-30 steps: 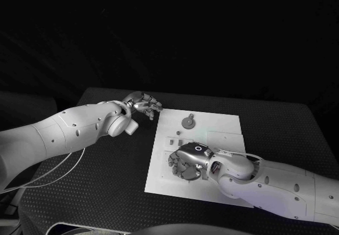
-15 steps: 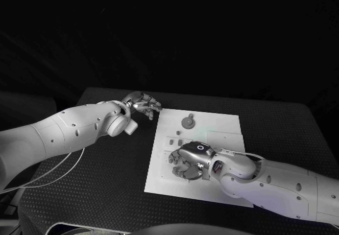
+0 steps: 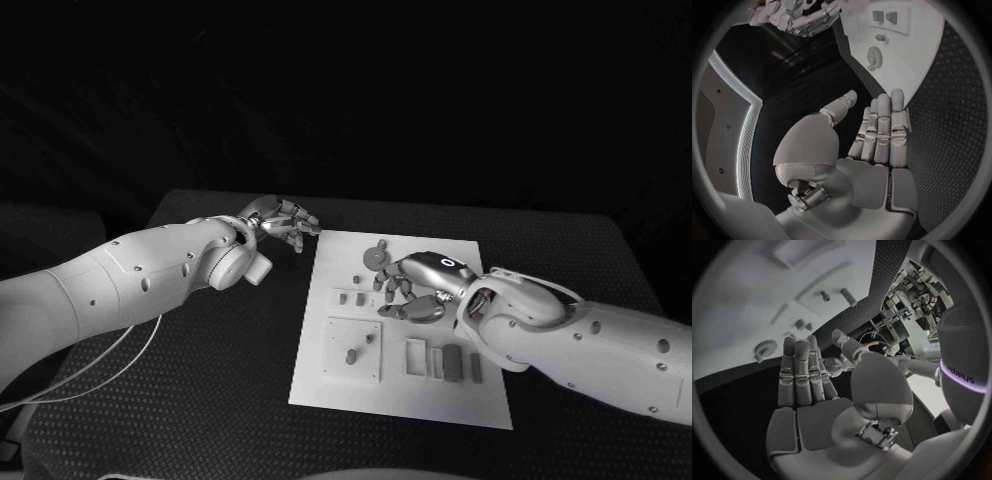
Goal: Assemble the parts on the task board
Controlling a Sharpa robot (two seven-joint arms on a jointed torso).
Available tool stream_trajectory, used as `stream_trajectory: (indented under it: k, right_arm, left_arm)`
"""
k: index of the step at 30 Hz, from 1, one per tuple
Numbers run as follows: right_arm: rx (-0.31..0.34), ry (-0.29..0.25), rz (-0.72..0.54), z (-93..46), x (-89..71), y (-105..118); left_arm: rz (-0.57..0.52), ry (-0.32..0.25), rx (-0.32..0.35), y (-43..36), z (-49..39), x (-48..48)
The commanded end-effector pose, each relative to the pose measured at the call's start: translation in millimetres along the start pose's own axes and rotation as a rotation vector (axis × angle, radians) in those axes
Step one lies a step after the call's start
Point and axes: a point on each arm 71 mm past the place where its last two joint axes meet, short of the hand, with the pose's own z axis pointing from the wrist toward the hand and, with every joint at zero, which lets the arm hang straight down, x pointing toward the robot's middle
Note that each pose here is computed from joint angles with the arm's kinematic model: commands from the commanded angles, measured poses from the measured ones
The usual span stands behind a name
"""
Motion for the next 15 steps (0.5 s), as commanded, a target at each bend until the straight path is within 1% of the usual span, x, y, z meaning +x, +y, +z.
stream_trajectory:
  k: [1, 2, 4, 5, 7, 8, 9, 10, 12, 15]
  right_arm:
    - [0.117, 0.035, 0.150, -8.3, -11.1, -23]
    - [0.156, 0.039, 0.177, -13.3, -17.7, -32]
    - [0.205, 0.063, 0.186, -20.8, -23.7, -43]
    - [0.227, 0.061, 0.195, -25.7, -28.1, -50]
    - [0.269, 0.087, 0.209, -33.7, -31.3, -59]
    - [0.303, 0.107, 0.235, -38.2, -31.7, -65]
    - [0.353, 0.156, 0.278, -45.3, -29.5, -72]
    - [0.364, 0.169, 0.285, -47.2, -28.9, -74]
    - [0.404, 0.210, 0.298, -55.0, -27.0, -79]
    - [0.434, 0.256, 0.324, -63.1, -23.0, -80]
  left_arm:
    - [-0.006, -0.024, 0.024, -3.3, 1.0, -0.7]
    - [-0.008, -0.025, 0.026, -3.5, 0.9, -0.7]
    - [-0.013, -0.026, 0.030, -4.1, 1.1, -0.1]
    - [-0.019, -0.026, 0.031, -4.4, 1.6, 0.3]
    - [-0.025, -0.026, 0.031, -4.4, 1.8, 0.4]
    - [-0.025, -0.026, 0.030, -4.2, 1.6, 0.2]
    - [-0.025, -0.026, 0.030, -4.2, 1.6, 0.2]
    - [-0.025, -0.026, 0.030, -4.1, 1.5, 0.0]
    - [-0.025, -0.025, 0.033, -4.4, 1.4, 0.4]
    - [-0.027, -0.025, 0.037, -4.6, 1.0, 0.1]
